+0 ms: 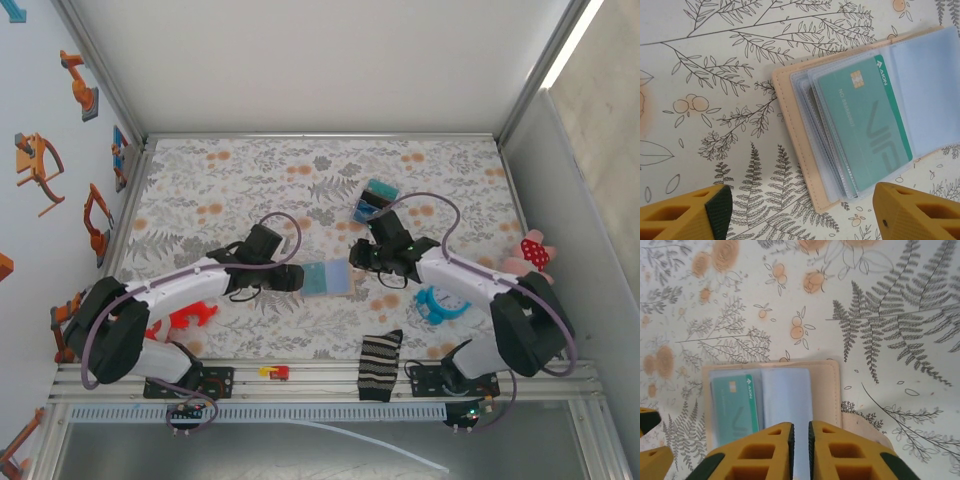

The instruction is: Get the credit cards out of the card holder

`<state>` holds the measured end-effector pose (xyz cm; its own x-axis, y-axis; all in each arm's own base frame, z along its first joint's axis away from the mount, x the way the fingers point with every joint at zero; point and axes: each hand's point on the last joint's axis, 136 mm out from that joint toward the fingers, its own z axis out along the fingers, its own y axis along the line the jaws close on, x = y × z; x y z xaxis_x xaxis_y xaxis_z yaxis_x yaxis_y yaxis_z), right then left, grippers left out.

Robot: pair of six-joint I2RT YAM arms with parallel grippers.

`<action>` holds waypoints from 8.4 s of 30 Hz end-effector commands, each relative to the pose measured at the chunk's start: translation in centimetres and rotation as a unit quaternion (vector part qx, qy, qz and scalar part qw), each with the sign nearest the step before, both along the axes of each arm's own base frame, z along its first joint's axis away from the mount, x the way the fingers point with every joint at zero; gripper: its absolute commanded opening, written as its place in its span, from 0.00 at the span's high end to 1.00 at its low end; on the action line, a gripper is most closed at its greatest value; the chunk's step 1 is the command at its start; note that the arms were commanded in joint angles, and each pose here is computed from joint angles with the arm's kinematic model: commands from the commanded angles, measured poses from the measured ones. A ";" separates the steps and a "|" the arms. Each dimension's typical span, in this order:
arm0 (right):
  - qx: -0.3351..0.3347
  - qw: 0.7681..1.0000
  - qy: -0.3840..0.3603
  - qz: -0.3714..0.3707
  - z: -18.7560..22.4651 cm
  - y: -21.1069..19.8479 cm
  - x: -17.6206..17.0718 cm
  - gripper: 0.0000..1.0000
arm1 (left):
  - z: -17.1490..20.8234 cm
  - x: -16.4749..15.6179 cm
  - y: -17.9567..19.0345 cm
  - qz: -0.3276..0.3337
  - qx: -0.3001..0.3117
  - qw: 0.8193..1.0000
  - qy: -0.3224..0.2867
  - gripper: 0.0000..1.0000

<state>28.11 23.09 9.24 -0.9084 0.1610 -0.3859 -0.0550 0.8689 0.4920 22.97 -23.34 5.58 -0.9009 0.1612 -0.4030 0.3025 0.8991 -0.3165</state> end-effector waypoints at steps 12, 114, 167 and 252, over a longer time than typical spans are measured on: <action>0.015 0.996 -0.083 -0.019 4.8 -1.6 0.3 0.59 | -1.0 2.0 -3.6 0.017 -0.077 0.997 -0.015 0.37; 0.114 0.986 0.097 0.076 -6.1 8.0 -2.3 0.97 | -3.9 1.8 0.3 0.051 0.125 0.990 -0.030 0.03; 0.039 0.995 0.074 0.053 -5.1 4.2 -1.0 1.00 | -1.9 3.7 -3.3 -0.033 0.119 0.990 -0.068 0.03; 0.017 0.996 0.083 0.027 -6.8 0.8 -1.3 1.00 | -4.4 3.1 -0.6 -0.012 0.187 0.982 -0.039 0.03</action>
<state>26.91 26.33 4.02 -0.9677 0.1120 -0.2258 -0.0539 0.7833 0.6193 26.28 -26.36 2.44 -0.8467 0.3025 -0.4378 0.3530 0.9349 -0.0368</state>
